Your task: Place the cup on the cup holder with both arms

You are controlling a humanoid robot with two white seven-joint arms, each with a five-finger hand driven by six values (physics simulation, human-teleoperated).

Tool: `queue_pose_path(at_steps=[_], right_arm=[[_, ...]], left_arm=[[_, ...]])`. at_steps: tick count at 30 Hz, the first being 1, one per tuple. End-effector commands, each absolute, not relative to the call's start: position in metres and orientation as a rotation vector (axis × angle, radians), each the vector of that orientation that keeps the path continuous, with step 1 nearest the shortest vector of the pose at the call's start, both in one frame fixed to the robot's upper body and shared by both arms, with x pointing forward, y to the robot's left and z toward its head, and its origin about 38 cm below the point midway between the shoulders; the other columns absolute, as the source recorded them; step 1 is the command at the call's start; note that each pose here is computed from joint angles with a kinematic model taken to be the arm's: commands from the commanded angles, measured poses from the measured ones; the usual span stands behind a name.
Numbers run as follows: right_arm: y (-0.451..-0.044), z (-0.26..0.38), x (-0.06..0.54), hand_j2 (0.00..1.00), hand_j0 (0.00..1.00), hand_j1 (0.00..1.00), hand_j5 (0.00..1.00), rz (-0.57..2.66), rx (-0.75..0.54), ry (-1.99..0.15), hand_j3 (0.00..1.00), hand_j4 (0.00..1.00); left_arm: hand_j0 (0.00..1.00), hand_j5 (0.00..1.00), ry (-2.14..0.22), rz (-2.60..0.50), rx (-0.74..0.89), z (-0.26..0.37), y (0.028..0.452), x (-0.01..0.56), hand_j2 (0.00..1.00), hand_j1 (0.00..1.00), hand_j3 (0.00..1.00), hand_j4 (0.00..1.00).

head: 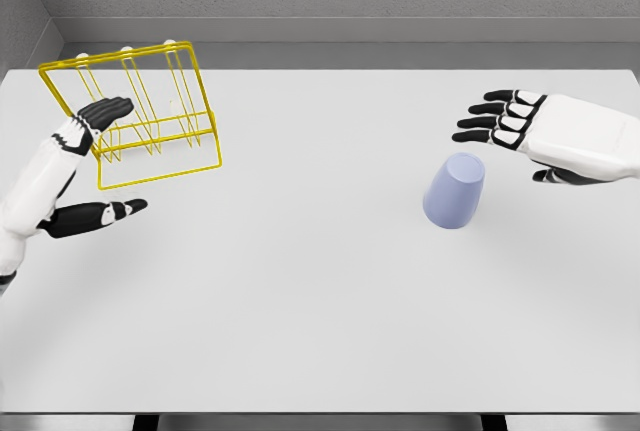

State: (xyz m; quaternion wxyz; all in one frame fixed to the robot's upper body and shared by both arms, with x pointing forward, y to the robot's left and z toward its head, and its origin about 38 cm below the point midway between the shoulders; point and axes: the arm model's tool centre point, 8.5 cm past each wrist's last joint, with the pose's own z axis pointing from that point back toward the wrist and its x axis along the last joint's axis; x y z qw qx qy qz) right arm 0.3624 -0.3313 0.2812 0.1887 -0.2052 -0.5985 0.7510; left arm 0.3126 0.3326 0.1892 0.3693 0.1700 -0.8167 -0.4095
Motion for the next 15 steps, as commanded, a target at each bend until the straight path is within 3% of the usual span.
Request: queue_pose_path(at_steps=[1, 6, 9, 11, 13, 15], right_arm=[[-0.331, 0.282, 0.362, 1.0, 1.0, 1.0, 1.0, 2.105, -0.573, -1.688, 1.0, 1.0], [-0.333, 0.293, 0.365, 1.0, 1.0, 1.0, 1.0, 2.116, -0.611, -1.69, 1.0, 1.0], [-0.323, 0.291, 0.392, 1.0, 1.0, 1.0, 1.0, 2.302, -0.567, -1.357, 1.0, 1.0], [-0.306, 0.305, 0.41, 1.0, 1.0, 1.0, 1.0, 2.282, -0.594, -1.424, 1.0, 1.0], [-0.303, 0.308, 0.412, 1.0, 1.0, 1.0, 1.0, 2.312, -0.628, -1.403, 1.0, 1.0], [-0.289, 0.293, 0.418, 1.0, 1.0, 1.0, 1.0, 2.363, -0.595, -1.366, 1.0, 1.0]], left_arm=[[1.0, 1.0, -2.099, -1.033, 0.427, 0.187, 0.332, 0.313, 1.0, 1.0, 1.0, 1.0], [1.0, 1.0, -2.111, -0.997, 0.418, 0.186, 0.329, 0.313, 1.0, 1.0, 1.0, 1.0], [1.0, 1.0, -2.109, -0.995, 0.419, 0.185, 0.329, 0.312, 1.0, 1.0, 1.0, 1.0], [1.0, 1.0, -2.104, -0.984, 0.407, 0.181, 0.329, 0.31, 1.0, 1.0, 1.0, 1.0], [1.0, 1.0, -2.091, -0.895, 0.25, 0.164, 0.315, 0.3, 1.0, 1.0, 1.0, 1.0], [1.0, 1.0, -2.079, -0.869, 0.192, 0.158, 0.312, 0.298, 1.0, 1.0, 1.0, 1.0]])
